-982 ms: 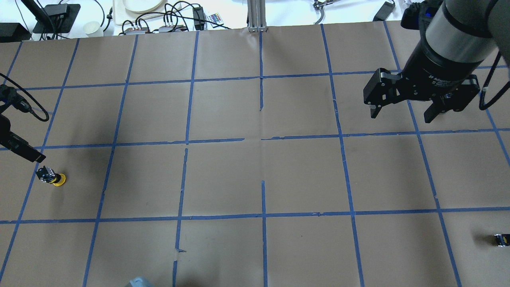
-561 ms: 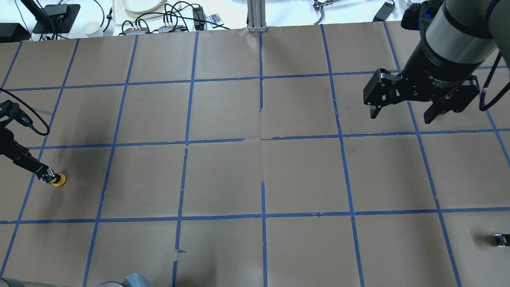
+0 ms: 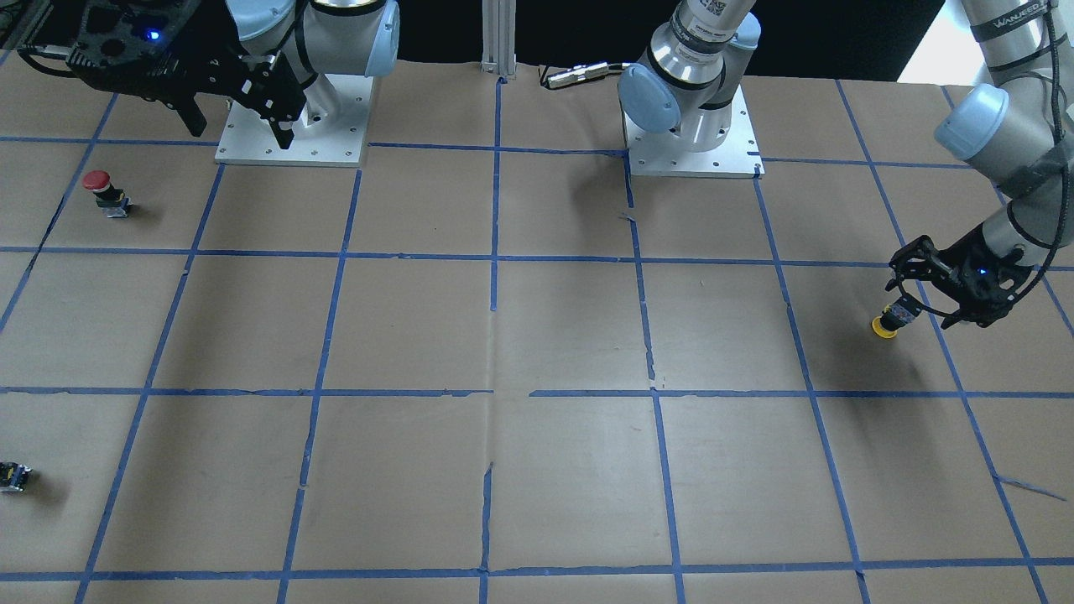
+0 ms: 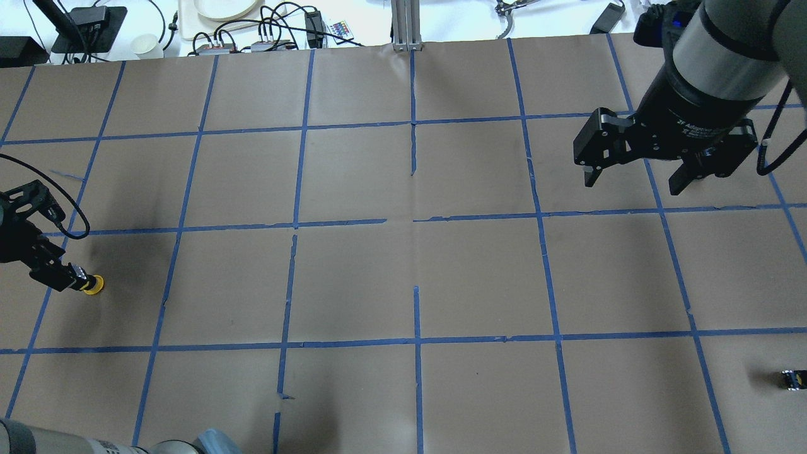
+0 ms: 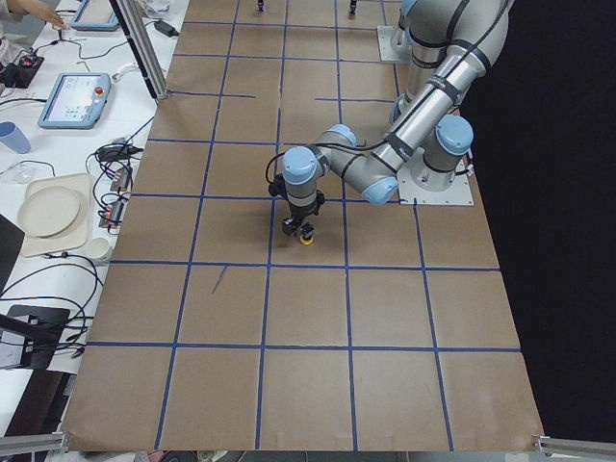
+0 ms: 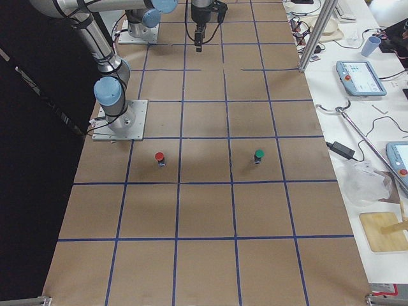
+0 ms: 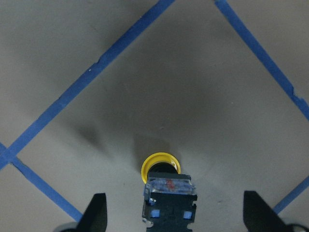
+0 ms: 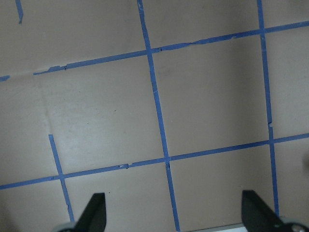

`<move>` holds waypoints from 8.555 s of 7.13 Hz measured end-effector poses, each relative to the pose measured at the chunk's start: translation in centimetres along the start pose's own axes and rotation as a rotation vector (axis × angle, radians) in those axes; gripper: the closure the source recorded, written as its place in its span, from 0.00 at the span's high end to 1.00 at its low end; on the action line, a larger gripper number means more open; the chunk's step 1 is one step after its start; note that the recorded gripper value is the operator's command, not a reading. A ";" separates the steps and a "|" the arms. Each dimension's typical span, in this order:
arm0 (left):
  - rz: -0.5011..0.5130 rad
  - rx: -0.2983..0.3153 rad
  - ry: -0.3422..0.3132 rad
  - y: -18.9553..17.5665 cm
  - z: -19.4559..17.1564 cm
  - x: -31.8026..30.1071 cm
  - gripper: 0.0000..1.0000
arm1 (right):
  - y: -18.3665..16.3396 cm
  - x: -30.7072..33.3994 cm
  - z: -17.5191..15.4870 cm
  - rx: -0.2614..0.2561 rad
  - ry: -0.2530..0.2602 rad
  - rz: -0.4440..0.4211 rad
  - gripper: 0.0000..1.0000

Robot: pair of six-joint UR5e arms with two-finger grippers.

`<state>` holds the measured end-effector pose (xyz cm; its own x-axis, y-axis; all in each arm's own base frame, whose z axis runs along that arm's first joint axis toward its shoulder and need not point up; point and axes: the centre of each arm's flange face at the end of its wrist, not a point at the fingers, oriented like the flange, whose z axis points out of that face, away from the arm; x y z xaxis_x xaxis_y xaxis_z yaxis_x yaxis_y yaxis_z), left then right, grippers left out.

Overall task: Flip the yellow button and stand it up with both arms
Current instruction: 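Close the left gripper on the yellow button's body, then lift the yellow button with the left gripper while the right gripper rotates upward, then bring the right gripper to the yellow button held by the left gripper, then grasp the button with the right gripper and open the left gripper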

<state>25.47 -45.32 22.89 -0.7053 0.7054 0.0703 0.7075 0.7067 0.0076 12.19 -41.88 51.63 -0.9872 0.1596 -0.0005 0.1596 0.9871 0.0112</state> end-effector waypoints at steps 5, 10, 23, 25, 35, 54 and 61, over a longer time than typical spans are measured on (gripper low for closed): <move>-0.024 -0.007 -0.015 1.9 1.6 0.3 0.90 | 0.1 0.0 -0.1 0.002 -0.001 0.000 1.00; -0.021 -0.003 -0.023 1.4 1.3 0.4 0.73 | 0.4 0.0 -0.1 -0.017 -0.007 -0.003 1.00; -0.150 0.214 0.147 -8.4 -7.4 8.7 0.08 | 0.9 -1.7 0.5 -0.129 -0.181 0.193 1.00; -0.260 0.372 0.396 -15.1 -10.0 13.0 0.08 | 0.2 -3.2 0.5 -0.232 -0.335 0.469 1.00; -0.466 0.876 1.140 -29.6 -21.7 29.6 0.08 | -2.8 -0.7 1.9 -0.803 -0.947 0.971 1.00; -0.695 0.699 1.351 -30.8 -23.9 31.8 0.05 | -6.8 -9.7 -3.4 -0.905 -0.756 1.069 0.47; -0.698 0.693 1.351 -30.8 -23.8 32.1 0.75 | -7.3 -9.4 -3.6 -0.940 -0.807 1.081 0.20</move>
<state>-17.84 -45.77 48.65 -0.0516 -0.0248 0.9984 -0.1172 0.9929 0.0186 20.29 -50.65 55.12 -0.1209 0.9898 -0.0753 0.3779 0.1160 0.9185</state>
